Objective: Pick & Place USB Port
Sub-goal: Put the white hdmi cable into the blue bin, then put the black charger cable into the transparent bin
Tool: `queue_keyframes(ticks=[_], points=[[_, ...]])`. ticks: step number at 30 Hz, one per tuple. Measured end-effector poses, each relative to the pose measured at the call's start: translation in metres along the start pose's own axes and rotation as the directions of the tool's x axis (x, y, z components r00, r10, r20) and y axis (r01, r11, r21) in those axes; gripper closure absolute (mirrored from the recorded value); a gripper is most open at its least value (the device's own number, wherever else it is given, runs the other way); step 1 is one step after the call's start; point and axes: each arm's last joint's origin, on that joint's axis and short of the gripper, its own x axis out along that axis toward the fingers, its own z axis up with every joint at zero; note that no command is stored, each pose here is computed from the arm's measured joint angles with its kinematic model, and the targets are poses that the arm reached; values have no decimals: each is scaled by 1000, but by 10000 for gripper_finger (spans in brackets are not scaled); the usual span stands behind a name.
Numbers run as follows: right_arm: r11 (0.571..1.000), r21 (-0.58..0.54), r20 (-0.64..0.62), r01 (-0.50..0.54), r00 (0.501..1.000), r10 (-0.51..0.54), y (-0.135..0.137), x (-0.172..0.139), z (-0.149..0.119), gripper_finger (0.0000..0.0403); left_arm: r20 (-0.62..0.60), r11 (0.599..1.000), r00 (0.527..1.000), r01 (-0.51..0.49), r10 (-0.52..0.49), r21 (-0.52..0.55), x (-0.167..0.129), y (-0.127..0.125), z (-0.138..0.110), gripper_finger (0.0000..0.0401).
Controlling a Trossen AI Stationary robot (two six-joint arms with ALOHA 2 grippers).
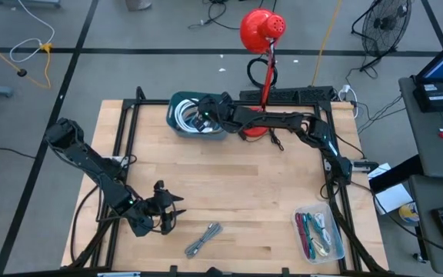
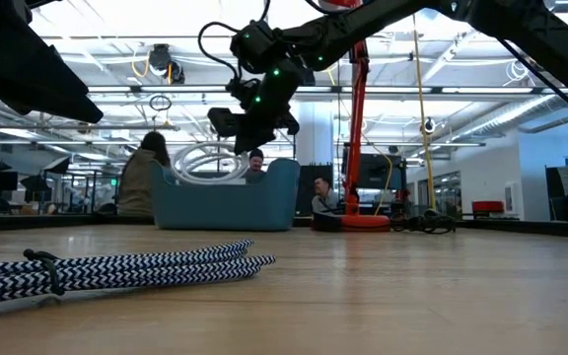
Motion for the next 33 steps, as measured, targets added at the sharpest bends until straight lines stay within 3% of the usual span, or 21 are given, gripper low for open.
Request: queue_keyframes(ticks=[6,11,17,23,33], points=[[1000,1,-10,-15,1000,15,1,1,-4,367,0,1000,1000,0,0,0,0,0,0,194],[994,14,-31,-106,994,107,3,3,-9,360,0,1000,1000,0,0,0,0,0,0,194],[993,-10,-45,-115,992,114,4,3,-11,296,0,1000,1000,-1,1,1,0,0,0,194],[991,-20,22,-133,991,133,6,1,-4,224,5,1000,1000,-5,5,2,0,0,0,194],[973,-81,191,-215,955,227,25,-61,33,184,4,1000,1000,-5,5,10,0,0,0,194]])
